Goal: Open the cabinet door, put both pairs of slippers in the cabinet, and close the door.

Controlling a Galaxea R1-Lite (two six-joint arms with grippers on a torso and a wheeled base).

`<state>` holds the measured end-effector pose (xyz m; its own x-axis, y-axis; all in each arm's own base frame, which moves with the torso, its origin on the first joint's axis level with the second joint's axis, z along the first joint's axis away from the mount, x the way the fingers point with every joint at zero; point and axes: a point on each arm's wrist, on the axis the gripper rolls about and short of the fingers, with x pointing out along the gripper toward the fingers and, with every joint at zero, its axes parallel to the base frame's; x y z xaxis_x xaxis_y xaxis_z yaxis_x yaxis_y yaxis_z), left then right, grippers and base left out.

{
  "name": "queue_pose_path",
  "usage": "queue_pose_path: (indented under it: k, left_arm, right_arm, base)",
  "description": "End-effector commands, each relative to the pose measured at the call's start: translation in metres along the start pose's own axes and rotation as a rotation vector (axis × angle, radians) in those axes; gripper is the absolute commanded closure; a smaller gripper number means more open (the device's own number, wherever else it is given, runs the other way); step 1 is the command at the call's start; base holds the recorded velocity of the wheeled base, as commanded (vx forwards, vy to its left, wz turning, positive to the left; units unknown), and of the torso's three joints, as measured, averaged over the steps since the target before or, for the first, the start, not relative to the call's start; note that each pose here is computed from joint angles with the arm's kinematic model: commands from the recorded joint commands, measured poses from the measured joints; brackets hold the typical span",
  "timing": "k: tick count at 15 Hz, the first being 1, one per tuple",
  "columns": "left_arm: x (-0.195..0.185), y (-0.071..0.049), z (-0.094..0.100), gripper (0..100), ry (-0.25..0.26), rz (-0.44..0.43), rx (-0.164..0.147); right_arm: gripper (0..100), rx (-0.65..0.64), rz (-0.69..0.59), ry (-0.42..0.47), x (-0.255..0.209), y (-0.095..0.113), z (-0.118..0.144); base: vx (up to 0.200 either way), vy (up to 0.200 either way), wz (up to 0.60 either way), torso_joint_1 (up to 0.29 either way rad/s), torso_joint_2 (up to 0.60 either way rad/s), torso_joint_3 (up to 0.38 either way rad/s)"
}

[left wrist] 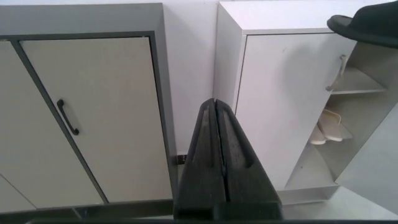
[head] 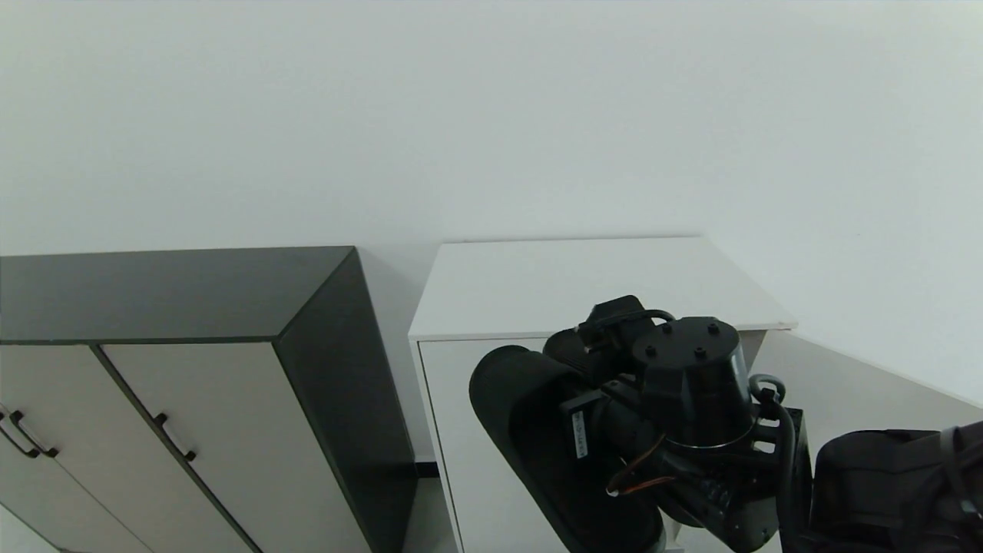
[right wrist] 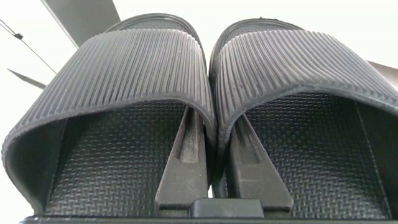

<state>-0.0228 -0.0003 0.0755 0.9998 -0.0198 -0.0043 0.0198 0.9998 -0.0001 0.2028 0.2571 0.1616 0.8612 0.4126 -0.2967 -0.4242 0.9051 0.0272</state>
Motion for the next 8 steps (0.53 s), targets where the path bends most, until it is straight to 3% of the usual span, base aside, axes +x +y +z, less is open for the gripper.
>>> queue_pose_path:
  k: [1,3,8]
  left_arm:
    - [0.0001,0.0000,0.0002,100,0.000,0.001,0.000]
    - [0.0001,0.0000,-0.0005,100,0.002,0.001,0.000]
    - [0.0000,0.0000,0.0000,100,0.000,0.001,0.000]
  right_arm:
    - [100,-0.002,0.000,0.004,0.0007,0.0004,-0.0012]
    - [100,-0.002,-0.002,0.003,0.0009,-0.0001,-0.0012]
    - [100,-0.004,-0.003,0.009,0.0024,0.0003,-0.0028]
  base:
    - [0.000,0.000,0.00,0.000,0.00,0.000]
    - [0.000,0.000,0.00,0.000,0.00,0.000]
    - [0.000,-0.200,0.00,0.004,0.00,0.002]
